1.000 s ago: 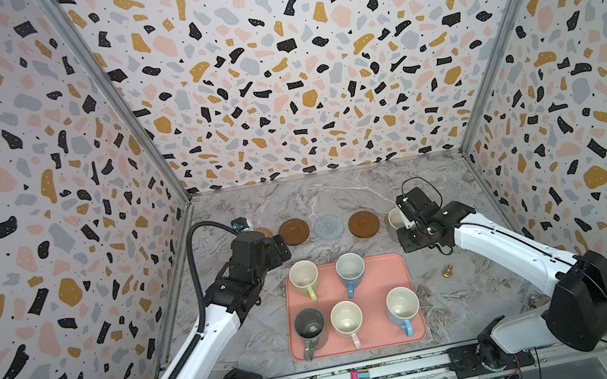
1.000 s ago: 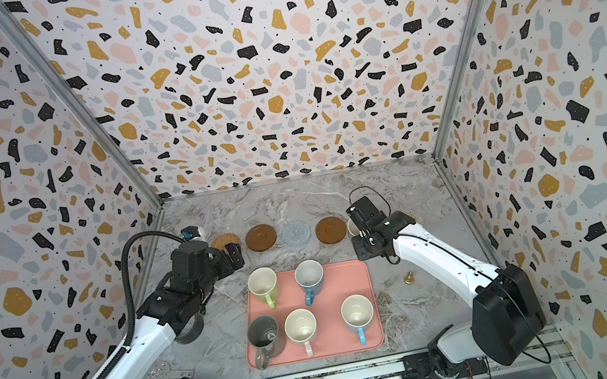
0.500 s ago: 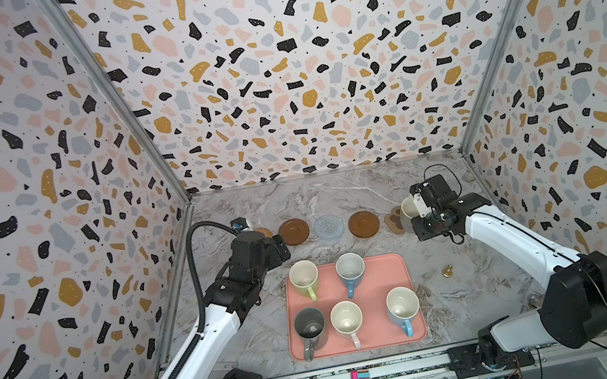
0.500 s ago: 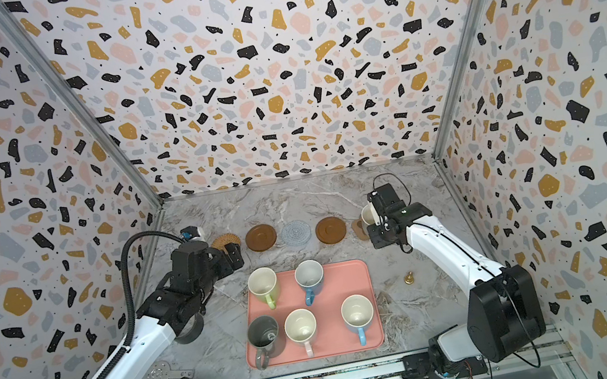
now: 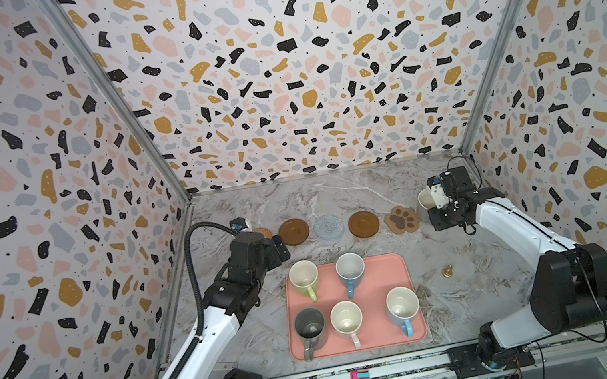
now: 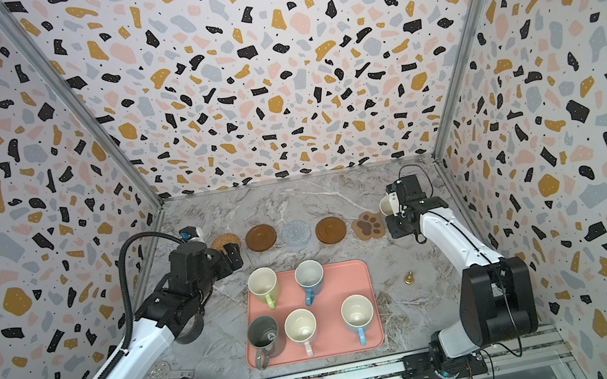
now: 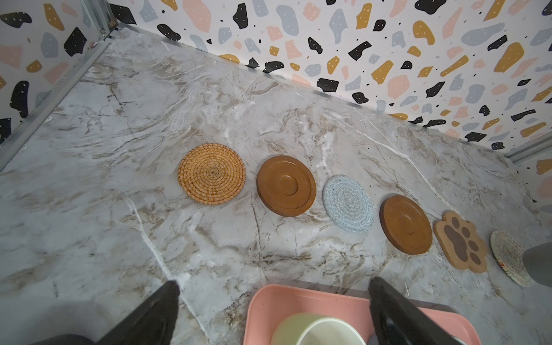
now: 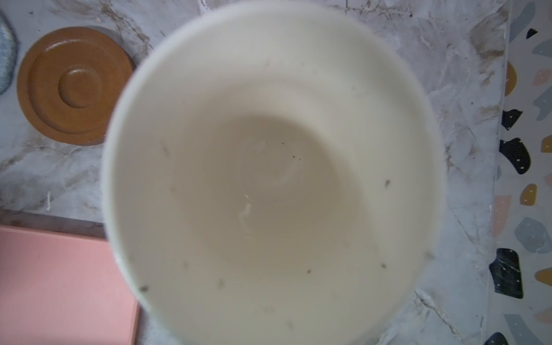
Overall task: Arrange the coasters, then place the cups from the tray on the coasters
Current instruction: 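Carry the white mug with right gripper toward the multicolour woven coaster, then lower the white mug onto the multicolour woven coaster and open right gripper, then raise right gripper off the mug and move it back toward the pink tray, then lower right gripper onto the white mug with blue handle on the tray, then close right gripper on the blue-handled white mug's rim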
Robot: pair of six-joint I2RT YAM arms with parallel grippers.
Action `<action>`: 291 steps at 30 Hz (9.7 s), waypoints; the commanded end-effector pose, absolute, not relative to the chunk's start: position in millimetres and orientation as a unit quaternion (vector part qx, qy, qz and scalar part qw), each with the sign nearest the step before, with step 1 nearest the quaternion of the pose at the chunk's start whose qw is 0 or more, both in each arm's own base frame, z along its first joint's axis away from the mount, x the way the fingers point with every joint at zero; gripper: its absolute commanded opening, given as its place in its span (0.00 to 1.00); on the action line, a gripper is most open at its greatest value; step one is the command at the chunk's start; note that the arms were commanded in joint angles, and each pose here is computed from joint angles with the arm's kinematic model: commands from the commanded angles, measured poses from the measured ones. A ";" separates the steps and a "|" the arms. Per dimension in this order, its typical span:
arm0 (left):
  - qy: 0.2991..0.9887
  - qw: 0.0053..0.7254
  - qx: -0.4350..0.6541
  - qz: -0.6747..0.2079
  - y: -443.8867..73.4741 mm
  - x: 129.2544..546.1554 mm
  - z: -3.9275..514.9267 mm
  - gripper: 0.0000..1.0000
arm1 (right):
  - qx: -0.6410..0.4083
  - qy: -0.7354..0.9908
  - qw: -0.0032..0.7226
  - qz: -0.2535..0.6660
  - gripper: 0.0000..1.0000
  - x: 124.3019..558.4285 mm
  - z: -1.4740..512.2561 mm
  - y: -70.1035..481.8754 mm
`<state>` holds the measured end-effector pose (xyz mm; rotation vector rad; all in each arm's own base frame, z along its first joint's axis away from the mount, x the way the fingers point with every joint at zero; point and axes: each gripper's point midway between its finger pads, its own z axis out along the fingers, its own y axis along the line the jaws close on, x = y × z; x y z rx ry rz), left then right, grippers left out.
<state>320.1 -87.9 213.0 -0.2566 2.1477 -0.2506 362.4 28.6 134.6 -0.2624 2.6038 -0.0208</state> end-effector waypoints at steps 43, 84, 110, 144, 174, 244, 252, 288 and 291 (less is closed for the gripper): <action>0.867 0.478 -0.088 -0.108 -88.7 313.4 220.3 0.99 | -0.110 0.955 0.272 -0.029 0.08 422.1 130.2 -44.4; 0.868 0.477 -0.089 -0.108 -87.6 311.1 220.6 1.00 | -0.103 0.960 0.257 -0.030 0.16 422.3 115.4 -50.2; 0.864 0.484 -0.094 -0.108 -83.6 306.4 224.5 1.00 | -0.100 0.962 0.255 -0.027 0.46 416.2 118.3 -48.6; 0.863 0.487 -0.091 -0.103 -92.3 330.2 234.4 1.00 | -0.043 0.914 0.401 0.037 0.77 382.3 269.7 15.4; 0.865 0.476 -0.098 -0.127 -97.4 324.5 223.5 1.00 | -0.097 0.924 0.339 0.149 0.77 331.9 271.7 173.0; 0.879 0.445 -0.109 -0.134 -98.5 316.6 191.2 1.00 | -0.081 0.967 0.140 0.196 0.73 214.3 151.1 314.0; 0.877 0.448 -0.112 -0.135 -97.8 316.0 193.4 0.99 | -0.102 0.970 0.123 0.182 0.73 208.2 139.2 323.8; 0.878 0.447 -0.108 -0.134 -98.1 316.3 194.7 1.00 | -0.106 0.981 0.155 0.050 0.64 224.6 104.5 290.1; 0.877 0.448 -0.108 -0.134 -97.8 315.7 195.0 1.00 | -0.107 0.981 0.152 0.054 0.63 223.6 101.8 291.4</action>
